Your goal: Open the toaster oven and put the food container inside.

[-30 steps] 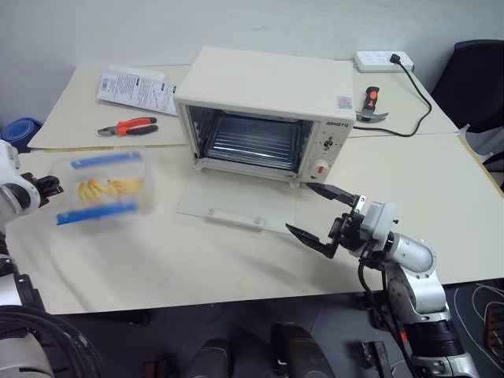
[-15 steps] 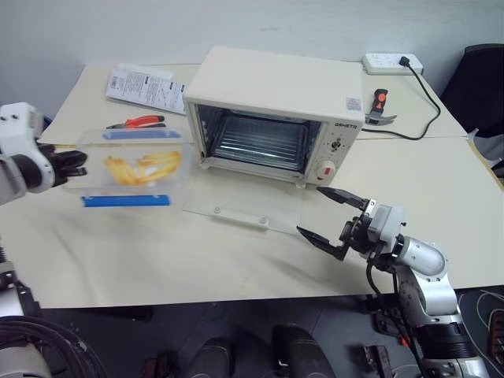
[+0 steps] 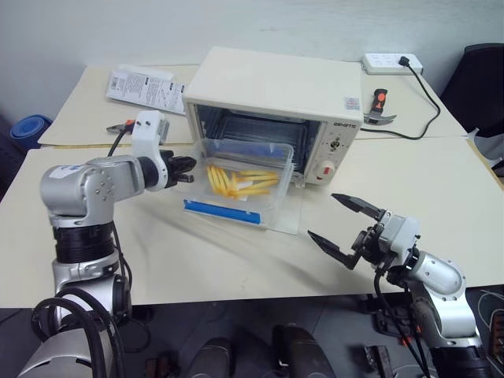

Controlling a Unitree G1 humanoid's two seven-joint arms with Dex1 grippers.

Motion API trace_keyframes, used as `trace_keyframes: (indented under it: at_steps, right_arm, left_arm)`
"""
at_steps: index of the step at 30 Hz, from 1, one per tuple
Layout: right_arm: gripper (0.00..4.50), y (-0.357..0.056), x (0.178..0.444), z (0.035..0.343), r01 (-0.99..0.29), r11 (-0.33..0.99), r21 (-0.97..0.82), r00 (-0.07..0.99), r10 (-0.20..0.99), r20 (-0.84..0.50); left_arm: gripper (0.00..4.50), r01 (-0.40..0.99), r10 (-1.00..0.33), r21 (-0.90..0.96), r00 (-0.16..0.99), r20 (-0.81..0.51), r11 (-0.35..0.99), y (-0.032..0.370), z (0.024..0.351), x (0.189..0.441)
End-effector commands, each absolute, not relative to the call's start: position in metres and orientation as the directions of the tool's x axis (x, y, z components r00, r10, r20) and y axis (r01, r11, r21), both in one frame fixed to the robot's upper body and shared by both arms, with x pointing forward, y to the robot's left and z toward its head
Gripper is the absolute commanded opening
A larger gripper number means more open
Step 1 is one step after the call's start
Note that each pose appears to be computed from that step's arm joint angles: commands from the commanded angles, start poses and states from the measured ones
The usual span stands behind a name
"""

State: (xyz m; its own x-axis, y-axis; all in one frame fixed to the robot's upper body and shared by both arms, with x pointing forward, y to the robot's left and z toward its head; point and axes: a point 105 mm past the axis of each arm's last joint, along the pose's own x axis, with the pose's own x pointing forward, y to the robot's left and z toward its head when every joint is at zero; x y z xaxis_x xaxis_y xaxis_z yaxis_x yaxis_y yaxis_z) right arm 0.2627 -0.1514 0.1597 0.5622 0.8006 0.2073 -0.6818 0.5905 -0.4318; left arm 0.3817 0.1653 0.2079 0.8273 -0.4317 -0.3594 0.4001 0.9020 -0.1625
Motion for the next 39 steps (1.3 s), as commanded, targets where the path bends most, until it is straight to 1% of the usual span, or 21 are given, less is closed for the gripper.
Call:
trace_keyframes:
  at_steps: [1, 3, 5, 7, 10, 11, 12, 13, 15, 16, 17, 20, 22, 24, 27, 29, 33, 36, 39]
  right_arm:
    - [4.50, -0.155, 0.256, 0.173, -0.645, 0.612, -0.459, 0.575, 0.783, 0.236]
    - [4.50, -0.155, 0.255, 0.175, -0.635, 0.626, -0.452, 0.593, 0.771, 0.234]
    - [4.50, -0.154, 0.252, 0.180, -0.635, 0.631, -0.447, 0.598, 0.767, 0.233]
    - [4.50, -0.150, 0.248, 0.184, -0.656, 0.626, -0.422, 0.594, 0.773, 0.223]
    - [4.50, -0.140, 0.240, 0.177, -0.725, 0.578, -0.376, 0.579, 0.806, 0.121]
    - [4.10, -0.137, 0.237, 0.173, -0.745, 0.561, -0.361, 0.572, 0.816, 0.087]
    - [3.88, -0.133, 0.235, 0.169, -0.768, 0.540, -0.345, 0.560, 0.827, 0.050]
    - [3.56, -0.128, 0.233, 0.164, -0.787, 0.522, -0.329, 0.549, 0.835, 0.013]
    - [2.98, -0.119, 0.230, 0.154, -0.814, 0.485, -0.320, 0.527, 0.848, -0.053]
    - [2.57, -0.115, 0.228, 0.147, -0.830, 0.468, -0.303, 0.513, 0.854, -0.086]
    - [2.32, -0.111, 0.228, 0.143, -0.840, 0.456, -0.294, 0.502, 0.858, -0.104]
    - [1.32, -0.099, 0.230, 0.132, -0.863, 0.427, -0.271, 0.475, 0.868, -0.145]
    - [0.67, -0.091, 0.236, 0.132, -0.866, 0.429, -0.258, 0.471, 0.873, -0.130]
    - [0.04, -0.087, 0.244, 0.135, -0.859, 0.444, -0.255, 0.480, 0.871, -0.102]
    - [0.04, -0.080, 0.260, 0.140, -0.842, 0.464, -0.276, 0.500, 0.863, -0.074]
    - [0.04, -0.079, 0.277, 0.147, -0.809, 0.505, -0.301, 0.541, 0.840, -0.045]
    - [0.04, -0.083, 0.309, 0.160, -0.734, 0.561, -0.383, 0.613, 0.790, -0.019]
    - [0.04, -0.087, 0.333, 0.171, -0.671, 0.618, -0.410, 0.670, 0.742, 0.022]
    - [0.04, -0.088, 0.356, 0.175, -0.620, 0.665, -0.417, 0.715, 0.697, 0.047]
  left_arm:
    - [0.87, 0.435, -0.450, -0.120, 0.837, -0.310, 0.892, 0.157, 0.220, 0.388]
    - [1.48, 0.475, -0.497, -0.146, 0.834, -0.240, 0.868, 0.150, 0.231, 0.391]
    - [2.01, 0.533, -0.555, -0.161, 0.817, -0.156, 0.831, 0.148, 0.246, 0.387]
    - [2.01, 0.594, -0.608, -0.142, 0.787, -0.102, 0.792, 0.157, 0.254, 0.379]
    - [2.01, 0.674, -0.675, -0.046, 0.735, -0.055, 0.737, 0.182, 0.257, 0.363]
    - [2.04, 0.698, -0.698, -0.019, 0.714, -0.046, 0.715, 0.191, 0.257, 0.358]
    - [2.04, 0.723, -0.722, 0.020, 0.691, -0.039, 0.691, 0.201, 0.255, 0.353]
    - [1.86, 0.738, -0.738, 0.062, 0.675, -0.025, 0.672, 0.211, 0.254, 0.349]
    - [1.51, 0.784, -0.787, 0.161, 0.614, -0.060, 0.599, 0.229, 0.240, 0.336]
    - [1.15, 0.807, -0.807, 0.181, 0.583, -0.094, 0.562, 0.234, 0.230, 0.331]
    - [0.94, 0.825, -0.819, 0.186, 0.558, -0.133, 0.533, 0.238, 0.219, 0.326]
    - [0.03, 0.903, -0.883, 0.138, 0.427, -0.192, 0.407, 0.225, 0.193, 0.309]
    - [0.00, 0.932, -0.912, 0.113, 0.360, -0.198, 0.344, 0.209, 0.181, 0.302]
    - [0.00, 0.941, -0.923, 0.102, 0.337, -0.187, 0.323, 0.195, 0.173, 0.303]
    - [0.00, 0.934, -0.925, 0.092, 0.354, -0.141, 0.344, 0.171, 0.166, 0.312]
    - [0.00, 0.913, -0.908, 0.082, 0.407, -0.102, 0.400, 0.159, 0.164, 0.326]
    - [0.00, 0.857, -0.859, 0.067, 0.512, -0.010, 0.510, 0.148, 0.171, 0.350]
    - [0.00, 0.813, -0.817, 0.073, 0.576, 0.038, 0.577, 0.142, 0.175, 0.366]
    - [0.00, 0.767, -0.771, 0.082, 0.632, 0.073, 0.636, 0.137, 0.178, 0.382]
